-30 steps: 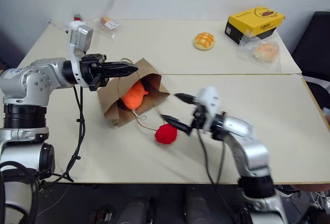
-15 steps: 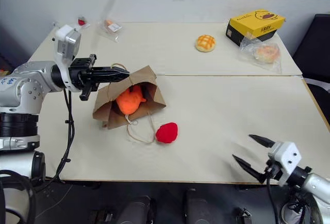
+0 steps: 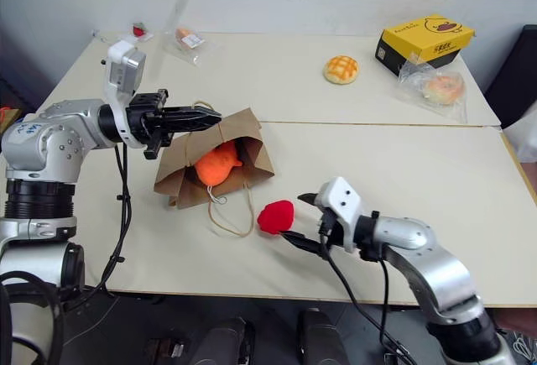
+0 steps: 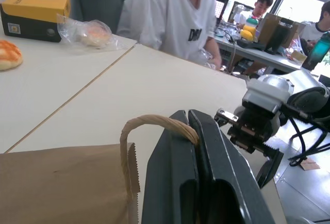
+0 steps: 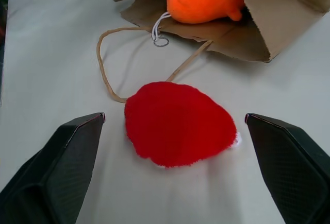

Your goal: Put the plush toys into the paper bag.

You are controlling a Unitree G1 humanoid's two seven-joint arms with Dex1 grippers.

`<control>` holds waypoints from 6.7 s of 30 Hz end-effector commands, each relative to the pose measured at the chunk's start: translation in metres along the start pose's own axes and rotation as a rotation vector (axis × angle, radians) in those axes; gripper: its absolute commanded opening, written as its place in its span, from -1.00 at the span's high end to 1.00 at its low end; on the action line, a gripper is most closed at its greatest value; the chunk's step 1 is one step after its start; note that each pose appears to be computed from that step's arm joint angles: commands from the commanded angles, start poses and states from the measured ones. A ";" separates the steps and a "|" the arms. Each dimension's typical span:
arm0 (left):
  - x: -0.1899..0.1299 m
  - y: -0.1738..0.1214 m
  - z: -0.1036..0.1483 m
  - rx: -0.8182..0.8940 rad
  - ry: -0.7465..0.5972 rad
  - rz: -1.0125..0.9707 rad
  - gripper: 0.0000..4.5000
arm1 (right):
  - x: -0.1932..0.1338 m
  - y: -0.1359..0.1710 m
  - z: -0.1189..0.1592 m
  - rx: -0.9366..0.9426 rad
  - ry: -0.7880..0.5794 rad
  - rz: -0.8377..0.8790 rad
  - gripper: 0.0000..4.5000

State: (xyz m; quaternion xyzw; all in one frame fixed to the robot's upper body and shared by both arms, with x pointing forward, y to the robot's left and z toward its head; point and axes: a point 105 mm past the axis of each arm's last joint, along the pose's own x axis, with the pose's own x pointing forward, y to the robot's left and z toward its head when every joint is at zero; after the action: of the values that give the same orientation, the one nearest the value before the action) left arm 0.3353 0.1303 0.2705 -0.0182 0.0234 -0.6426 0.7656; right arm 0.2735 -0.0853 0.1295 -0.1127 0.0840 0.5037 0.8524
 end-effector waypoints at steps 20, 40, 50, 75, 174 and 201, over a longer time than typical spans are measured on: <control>0.006 -0.003 0.021 0.030 -0.040 -0.027 1.00 | 0.035 0.007 0.015 -0.017 -0.080 0.087 0.74; 0.005 -0.011 0.038 -0.049 -0.081 -0.057 1.00 | 0.124 -0.023 0.087 0.128 -0.222 -0.235 0.91; 0.004 -0.015 0.036 -0.079 -0.109 -0.048 1.00 | 0.136 -0.066 0.072 0.352 -0.278 -0.482 0.91; 0.006 -0.011 0.025 -0.075 -0.112 -0.042 1.00 | 0.174 -0.033 0.074 0.118 -0.335 -0.147 0.00; -0.001 -0.005 0.023 0.008 -0.184 0.037 1.00 | 0.057 -0.042 0.045 1.517 -0.454 -0.174 0.99; 0.007 0.048 0.031 0.033 -0.317 0.298 1.00 | -0.026 -0.093 0.173 0.973 -0.578 -0.009 0.99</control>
State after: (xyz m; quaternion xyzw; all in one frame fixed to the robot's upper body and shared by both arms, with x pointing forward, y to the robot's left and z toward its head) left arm 0.3824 0.1296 0.2985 -0.1148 -0.1025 -0.5265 0.8362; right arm 0.3505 -0.1081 0.3148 0.4451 0.0672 0.4053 0.7957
